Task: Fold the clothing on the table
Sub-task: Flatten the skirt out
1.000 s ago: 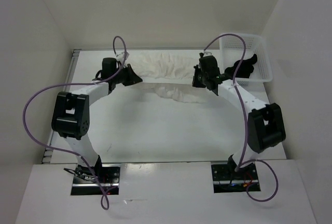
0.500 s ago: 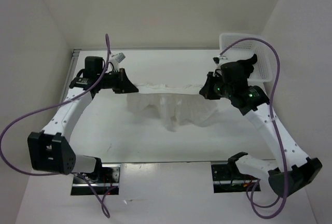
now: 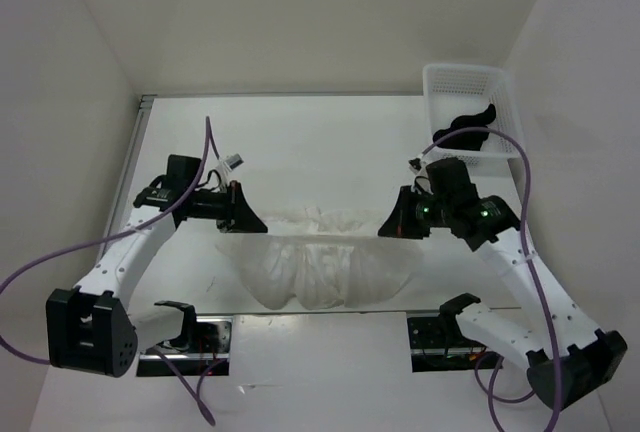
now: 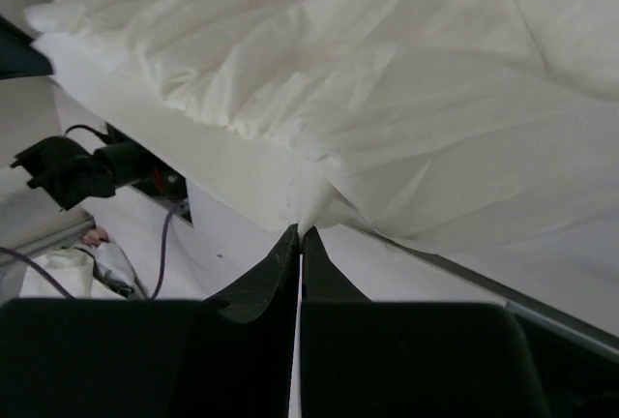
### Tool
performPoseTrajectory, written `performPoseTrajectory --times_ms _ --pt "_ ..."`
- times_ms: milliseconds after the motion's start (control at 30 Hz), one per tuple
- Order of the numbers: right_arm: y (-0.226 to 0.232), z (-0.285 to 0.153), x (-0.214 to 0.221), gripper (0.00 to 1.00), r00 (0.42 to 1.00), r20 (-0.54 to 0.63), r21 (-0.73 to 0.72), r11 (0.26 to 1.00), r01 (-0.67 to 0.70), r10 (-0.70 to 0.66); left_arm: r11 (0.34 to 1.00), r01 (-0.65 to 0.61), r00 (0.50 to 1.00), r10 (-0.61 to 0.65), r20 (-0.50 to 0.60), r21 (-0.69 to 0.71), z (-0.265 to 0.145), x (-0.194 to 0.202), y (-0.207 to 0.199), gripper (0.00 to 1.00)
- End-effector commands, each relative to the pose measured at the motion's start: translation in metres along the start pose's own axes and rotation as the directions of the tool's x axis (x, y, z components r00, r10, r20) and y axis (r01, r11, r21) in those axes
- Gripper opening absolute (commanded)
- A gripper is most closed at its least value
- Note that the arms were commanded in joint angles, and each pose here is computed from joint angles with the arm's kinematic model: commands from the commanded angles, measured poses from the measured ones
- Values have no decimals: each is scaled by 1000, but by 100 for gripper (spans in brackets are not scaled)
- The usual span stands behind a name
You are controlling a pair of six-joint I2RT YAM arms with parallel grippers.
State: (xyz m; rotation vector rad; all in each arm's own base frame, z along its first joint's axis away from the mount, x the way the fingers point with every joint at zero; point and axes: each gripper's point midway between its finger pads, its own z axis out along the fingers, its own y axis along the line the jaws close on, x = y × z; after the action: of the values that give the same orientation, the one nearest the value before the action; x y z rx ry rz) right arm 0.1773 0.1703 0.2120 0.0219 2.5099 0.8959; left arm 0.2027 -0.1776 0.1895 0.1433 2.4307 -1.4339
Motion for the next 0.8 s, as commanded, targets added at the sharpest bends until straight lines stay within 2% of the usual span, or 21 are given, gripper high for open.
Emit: performPoseTrajectory --times_ms 0,67,133,200,233,267,300,333,367,400,433,467,533,567,633,733,767 --pt "-13 29 5 0 992 -57 29 994 -108 109 1000 17 1000 -17 17 18 12 -18 11 4" --pt "-24 43 2 0 991 -69 75 991 -108 113 999 42 999 -42 1 -12 21 -25 27 4" --pt "-48 67 -2 0 986 -109 160 981 -111 129 991 132 990 -134 -43 -37 36 -31 54 4" --pt "-62 80 -26 0 986 -92 199 972 -121 142 982 181 980 -184 -72 -51 52 -45 76 4" --pt "-79 96 -25 0 977 -143 249 961 -117 156 978 193 977 -199 -71 -80 57 -53 87 4" --pt "-85 104 -36 0 979 -132 269 956 -114 154 958 266 954 -277 -114 -106 69 -51 107 4" --pt "-83 108 -61 0 987 -93 269 958 -100 129 956 272 952 -284 -118 -109 74 -59 113 4" --pt "-101 122 -68 0 983 -107 325 940 -105 147 966 239 964 -248 -98 -96 79 -83 113 4" --pt "-106 127 -83 0 987 -87 336 936 -102 139 958 266 954 -278 -114 -106 89 -87 129 4" --pt "-104 125 -116 0 992 -27 328 939 -104 120 955 267 956 -279 -91 -127 91 -101 137 4" --pt "-115 136 -129 0 992 -24 345 932 -109 125 955 264 957 -277 -87 -135 93 -112 139 3" --pt "-106 131 -165 0 995 45 328 940 -95 85 964 228 970 -237 -49 -137 94 -144 142 3" --pt "-117 131 -197 0 994 96 375 923 -88 56 970 195 980 -198 -8 -146 92 -176 142 3" --pt "-105 116 -238 0 983 184 369 927 -58 -12 981 129 991 -120 67 -145 80 -215 127 3" --pt "-108 105 -269 0 969 239 418 907 -45 -62 985 103 988 -85 130 -139 66 -247 124 3" --pt "-86 70 -326 0 918 371 395 918 -21 -139 992 -1 968 34 250 -129 33 -306 98 4" --pt "-72 52 -348 0 882 430 398 917 7 -194 991 -36 957 72 281 -130 23 -320 87 4"
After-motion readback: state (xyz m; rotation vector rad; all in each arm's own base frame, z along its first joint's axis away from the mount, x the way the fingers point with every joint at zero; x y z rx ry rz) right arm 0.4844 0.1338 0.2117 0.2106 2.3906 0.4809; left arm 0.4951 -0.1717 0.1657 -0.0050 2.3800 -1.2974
